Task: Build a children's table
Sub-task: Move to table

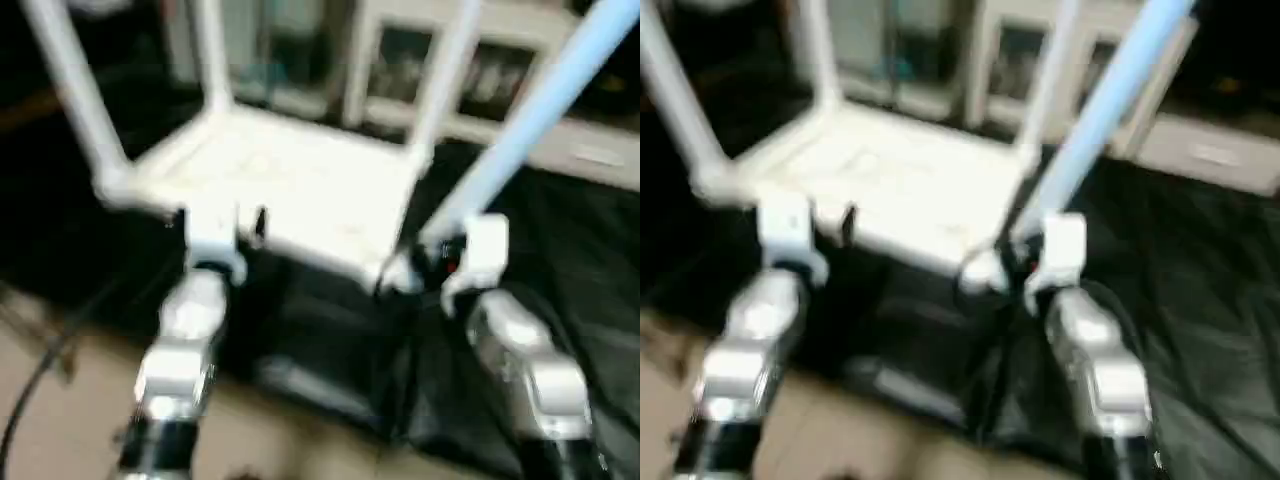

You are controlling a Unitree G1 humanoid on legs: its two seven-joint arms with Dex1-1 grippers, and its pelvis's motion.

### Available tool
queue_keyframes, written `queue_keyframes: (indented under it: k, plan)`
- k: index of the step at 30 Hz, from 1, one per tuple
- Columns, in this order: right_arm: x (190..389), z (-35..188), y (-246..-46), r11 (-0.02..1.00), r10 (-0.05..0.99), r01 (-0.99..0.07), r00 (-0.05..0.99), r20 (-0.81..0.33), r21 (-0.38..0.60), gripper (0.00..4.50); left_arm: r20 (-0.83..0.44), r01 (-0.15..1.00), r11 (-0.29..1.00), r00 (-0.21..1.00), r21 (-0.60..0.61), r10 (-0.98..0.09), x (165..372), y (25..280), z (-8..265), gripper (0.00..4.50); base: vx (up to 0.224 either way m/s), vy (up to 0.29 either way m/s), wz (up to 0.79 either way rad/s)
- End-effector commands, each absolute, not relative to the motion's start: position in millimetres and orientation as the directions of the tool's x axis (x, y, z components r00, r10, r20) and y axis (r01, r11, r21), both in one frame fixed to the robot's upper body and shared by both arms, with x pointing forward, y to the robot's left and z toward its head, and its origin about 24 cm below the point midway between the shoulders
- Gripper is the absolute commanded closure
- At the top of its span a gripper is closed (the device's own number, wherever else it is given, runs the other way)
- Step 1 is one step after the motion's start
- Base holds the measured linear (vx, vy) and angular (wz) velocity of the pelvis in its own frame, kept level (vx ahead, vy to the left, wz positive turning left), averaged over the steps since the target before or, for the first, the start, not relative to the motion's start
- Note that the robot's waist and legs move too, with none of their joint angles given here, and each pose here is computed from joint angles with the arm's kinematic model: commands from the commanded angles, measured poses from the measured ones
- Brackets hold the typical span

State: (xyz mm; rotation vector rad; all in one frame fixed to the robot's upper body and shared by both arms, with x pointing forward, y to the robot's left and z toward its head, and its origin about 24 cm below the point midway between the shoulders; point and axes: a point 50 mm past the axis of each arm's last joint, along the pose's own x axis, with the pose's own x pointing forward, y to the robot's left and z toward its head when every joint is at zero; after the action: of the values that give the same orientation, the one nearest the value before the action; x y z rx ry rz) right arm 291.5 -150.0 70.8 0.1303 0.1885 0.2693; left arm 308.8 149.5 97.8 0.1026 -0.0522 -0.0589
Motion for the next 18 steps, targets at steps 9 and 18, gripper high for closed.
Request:
queue_keyframes:
  k: [9, 18]
  plan:
    - [292.7, 77.0, -149.1, 0.941, 0.334, -0.321, 0.928, -0.163, 0.105, 2.60, 0.058, 0.081, 0.992, 0.995, 0.094, -0.087, 306.7, 141.3, 101.0, 0.71, 0.161, -0.041, -0.17]
    - [292.4, 78.4, -151.1, 0.938, 0.337, -0.319, 0.932, -0.136, 0.135, 2.60, 0.071, 0.110, 0.989, 0.991, 0.100, -0.118, 301.7, 146.7, 102.2, 0.71, 0.090, -0.021, 0.17]
